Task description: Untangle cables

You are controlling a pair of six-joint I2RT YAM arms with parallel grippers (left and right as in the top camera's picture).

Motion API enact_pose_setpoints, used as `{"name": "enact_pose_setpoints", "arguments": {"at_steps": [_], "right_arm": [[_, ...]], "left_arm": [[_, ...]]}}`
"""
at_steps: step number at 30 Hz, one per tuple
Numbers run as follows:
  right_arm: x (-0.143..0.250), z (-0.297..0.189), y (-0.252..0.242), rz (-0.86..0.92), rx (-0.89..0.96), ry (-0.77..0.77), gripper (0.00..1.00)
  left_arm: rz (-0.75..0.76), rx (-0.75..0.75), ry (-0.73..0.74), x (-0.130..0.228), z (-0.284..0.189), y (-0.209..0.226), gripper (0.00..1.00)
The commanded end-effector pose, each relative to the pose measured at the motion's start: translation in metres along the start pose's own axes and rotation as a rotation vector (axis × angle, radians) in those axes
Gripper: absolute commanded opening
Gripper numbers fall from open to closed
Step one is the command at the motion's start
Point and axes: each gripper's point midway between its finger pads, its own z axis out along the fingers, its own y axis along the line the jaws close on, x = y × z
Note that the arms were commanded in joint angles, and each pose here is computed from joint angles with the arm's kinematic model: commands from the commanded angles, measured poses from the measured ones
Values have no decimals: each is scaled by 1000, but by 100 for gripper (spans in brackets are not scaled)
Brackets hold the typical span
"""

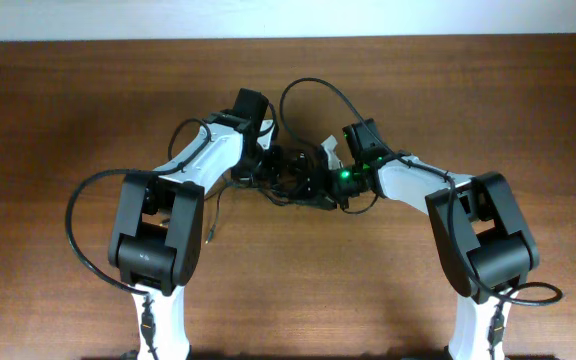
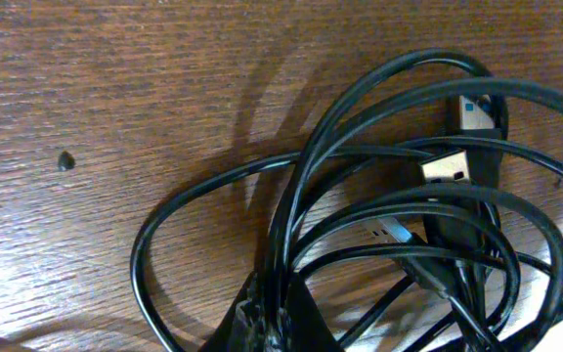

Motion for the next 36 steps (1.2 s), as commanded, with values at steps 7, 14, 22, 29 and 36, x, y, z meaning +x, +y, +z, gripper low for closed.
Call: {"name": "enact_pose_setpoints", "arguments": {"at_steps": [7, 14, 22, 29, 36], "right_arm": [[-22, -4, 2, -45, 30, -101, 4], [-8, -50, 35, -90, 31, -120, 4], [31, -87, 31, -137, 266, 0, 4], [44, -99, 42, -110, 375, 62, 4], [105, -83, 61, -440, 251, 340, 4]], "left_arm": [[6, -8, 25, 7, 8, 1, 3], [7, -7, 22, 6, 8, 1, 1], [87, 378, -36, -7, -51, -30, 1], [112, 376, -64, -10, -54, -18, 9], [-117, 136, -66, -16, -43, 22, 8]]}}
